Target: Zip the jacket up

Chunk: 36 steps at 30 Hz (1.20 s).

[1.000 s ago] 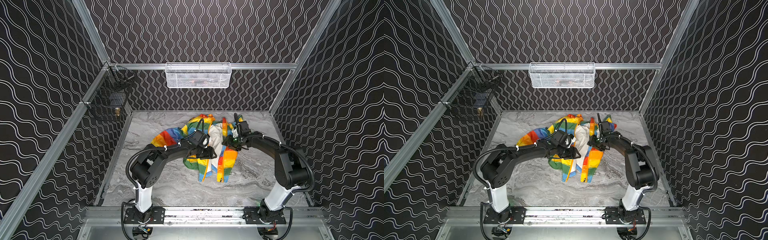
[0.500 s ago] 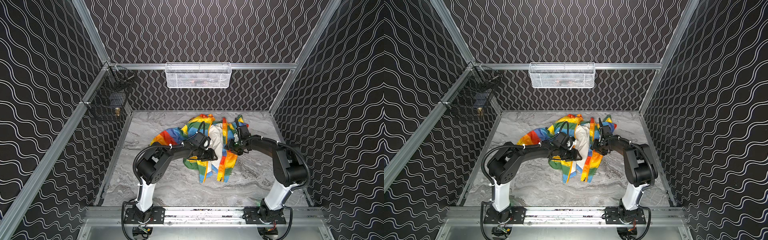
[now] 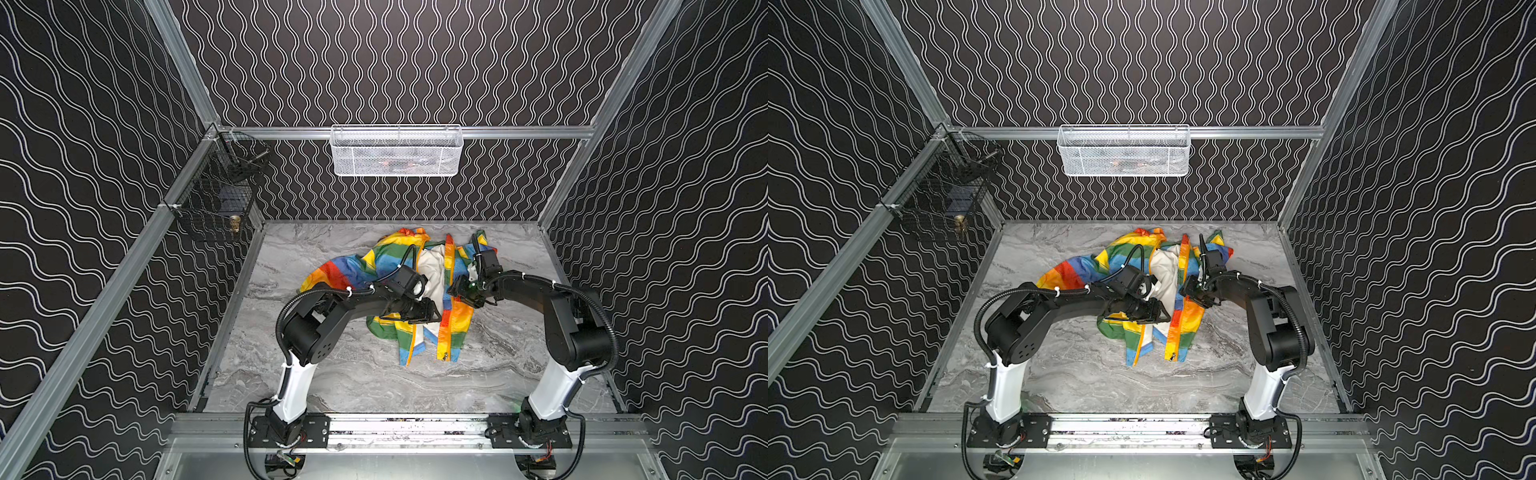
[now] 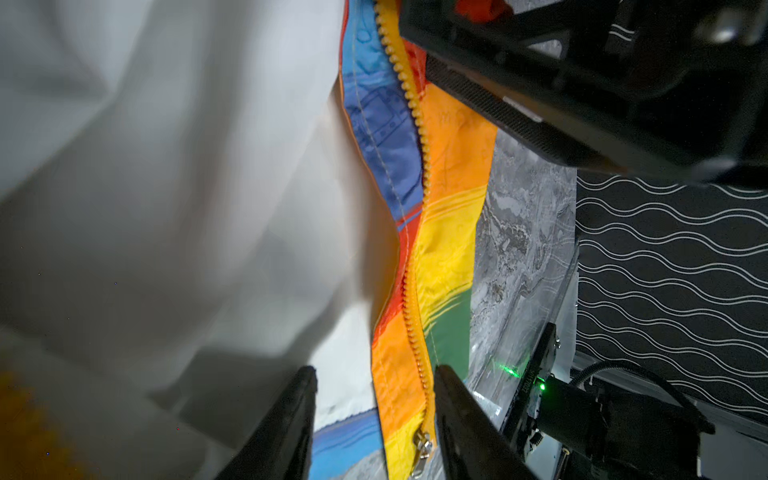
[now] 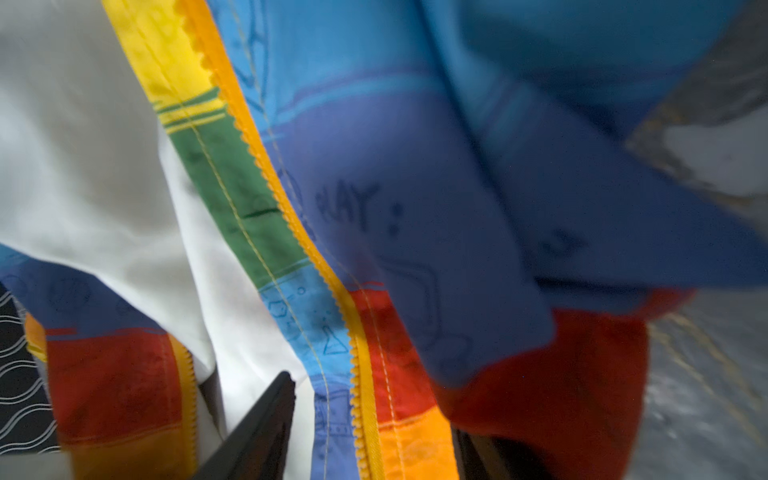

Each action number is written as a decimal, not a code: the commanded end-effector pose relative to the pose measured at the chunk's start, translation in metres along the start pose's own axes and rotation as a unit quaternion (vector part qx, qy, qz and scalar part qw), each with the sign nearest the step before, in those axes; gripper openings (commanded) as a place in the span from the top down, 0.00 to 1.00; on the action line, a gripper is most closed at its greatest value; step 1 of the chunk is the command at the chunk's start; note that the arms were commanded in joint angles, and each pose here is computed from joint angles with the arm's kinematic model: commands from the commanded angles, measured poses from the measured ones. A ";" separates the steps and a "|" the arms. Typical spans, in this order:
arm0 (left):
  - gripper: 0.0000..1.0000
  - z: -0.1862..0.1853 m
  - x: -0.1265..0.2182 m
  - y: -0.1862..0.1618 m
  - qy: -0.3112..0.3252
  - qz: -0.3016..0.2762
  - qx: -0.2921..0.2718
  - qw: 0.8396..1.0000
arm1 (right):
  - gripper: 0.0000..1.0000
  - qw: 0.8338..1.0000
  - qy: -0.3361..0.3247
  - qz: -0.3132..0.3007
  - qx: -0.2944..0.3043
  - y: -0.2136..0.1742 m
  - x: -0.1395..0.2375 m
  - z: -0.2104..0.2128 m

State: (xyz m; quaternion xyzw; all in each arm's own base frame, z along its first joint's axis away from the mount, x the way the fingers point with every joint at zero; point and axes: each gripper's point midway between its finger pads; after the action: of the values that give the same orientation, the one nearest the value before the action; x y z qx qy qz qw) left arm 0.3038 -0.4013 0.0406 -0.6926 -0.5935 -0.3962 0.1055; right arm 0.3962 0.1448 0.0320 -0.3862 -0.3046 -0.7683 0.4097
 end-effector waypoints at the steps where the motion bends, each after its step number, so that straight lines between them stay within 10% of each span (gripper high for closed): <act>1: 0.51 -0.001 -0.003 0.007 -0.006 -0.004 -0.018 1.000 | 0.39 1.000 -0.002 0.014 -0.013 -0.003 -0.006 -0.002; 20: 0.51 0.065 0.006 0.065 0.023 -0.038 0.004 0.999 | 0.39 1.000 0.010 0.008 -0.018 0.044 -0.029 0.029; 36: 0.52 -0.015 0.086 0.069 0.031 -0.082 -0.078 0.993 | 0.41 0.996 0.054 -0.063 0.032 0.062 0.066 0.076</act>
State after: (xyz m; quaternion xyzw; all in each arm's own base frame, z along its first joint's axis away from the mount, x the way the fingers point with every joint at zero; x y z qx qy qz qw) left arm 0.3677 -0.3738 0.1210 -0.6409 -0.6196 -0.4517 0.0376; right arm 0.4623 0.1517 0.1266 -0.3128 -0.3249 -0.8033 0.3889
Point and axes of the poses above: each gripper's point midway between its finger pads, its own x axis back along the fingers, its own z axis along the line the jaws close on, y = z × x, and after that the axes turned 8 degrees about -x, right-handed
